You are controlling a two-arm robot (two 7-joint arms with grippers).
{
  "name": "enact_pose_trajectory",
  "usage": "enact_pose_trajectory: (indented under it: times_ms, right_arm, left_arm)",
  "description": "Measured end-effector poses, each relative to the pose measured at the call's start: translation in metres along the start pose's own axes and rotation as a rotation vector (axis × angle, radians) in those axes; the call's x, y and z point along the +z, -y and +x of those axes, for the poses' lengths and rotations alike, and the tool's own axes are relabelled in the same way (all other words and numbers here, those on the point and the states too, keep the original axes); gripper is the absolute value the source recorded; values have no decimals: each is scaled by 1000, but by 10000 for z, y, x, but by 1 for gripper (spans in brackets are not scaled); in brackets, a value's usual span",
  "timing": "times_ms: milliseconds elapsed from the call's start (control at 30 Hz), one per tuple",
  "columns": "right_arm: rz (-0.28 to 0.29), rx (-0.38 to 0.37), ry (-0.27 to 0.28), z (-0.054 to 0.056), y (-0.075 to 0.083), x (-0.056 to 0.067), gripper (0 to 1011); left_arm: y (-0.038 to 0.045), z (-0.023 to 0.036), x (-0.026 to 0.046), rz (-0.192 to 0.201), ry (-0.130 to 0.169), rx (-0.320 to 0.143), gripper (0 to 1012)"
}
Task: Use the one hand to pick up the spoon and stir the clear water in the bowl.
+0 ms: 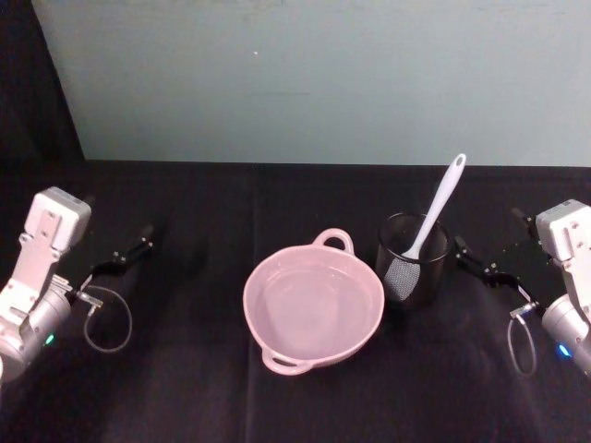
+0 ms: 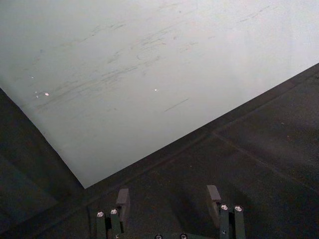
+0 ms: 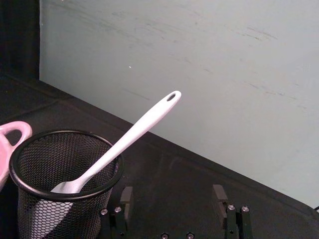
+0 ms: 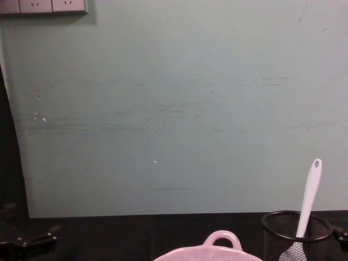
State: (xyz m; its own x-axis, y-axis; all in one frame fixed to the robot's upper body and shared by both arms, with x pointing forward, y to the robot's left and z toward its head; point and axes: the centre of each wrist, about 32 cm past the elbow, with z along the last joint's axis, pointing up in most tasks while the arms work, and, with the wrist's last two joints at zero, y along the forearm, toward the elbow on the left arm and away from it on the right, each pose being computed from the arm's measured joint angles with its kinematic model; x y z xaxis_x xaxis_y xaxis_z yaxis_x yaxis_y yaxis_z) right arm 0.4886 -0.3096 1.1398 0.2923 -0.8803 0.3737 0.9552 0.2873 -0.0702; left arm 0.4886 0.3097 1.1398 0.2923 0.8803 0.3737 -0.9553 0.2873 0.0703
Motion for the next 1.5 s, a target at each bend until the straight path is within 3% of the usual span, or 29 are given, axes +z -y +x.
enact_pose_trajectory:
  times_ms: [200,300,433,467,500,533,667,700,800,867,900,1000,1200,1500]
  right_arm:
    - [3,-5,-4,16,48,10,1004]
    - [4,-9,-62,56,97,17,1004]
    - [22,-2,-214,138,157,20,1004]
    - [31,3,-276,179,173,19,1004]
    - [31,3,-276,179,173,19,1004]
    - [39,17,-346,219,185,17,1004]
    - [62,70,-513,319,172,-8,1004]
    - [73,99,-576,353,146,-19,1004]
    - [84,144,-674,399,91,-49,1004]
    - [101,211,-810,465,-11,-99,1004]
    - [101,211,-810,465,-11,-99,1004]
    - [122,295,-948,542,-160,-152,1004]
    - [112,394,-1069,611,-398,-181,1004]
    - [97,461,-1078,617,-623,-138,1004]
  left_arm:
    - [0,0,0,0,0,0,1005]
    - [0,0,0,0,0,0,1005]
    - [0,0,0,0,0,0,1005]
    - [0,0,0,0,0,0,1005]
    - [0,0,0,0,0,0,1005]
    - [0,0,0,0,0,0,1005]
    - [0,0,0,0,0,0,1005]
    - [0,0,0,0,0,0,1005]
    - [0,0,0,0,0,0,1005]
    - [0,0,0,0,0,0,1005]
    - [0,0,0,0,0,0,1005]
    - [0,0,0,0,0,0,1005]
    - [0,0,0,0,0,0,1005]
    - [0,0,0,0,0,0,1005]
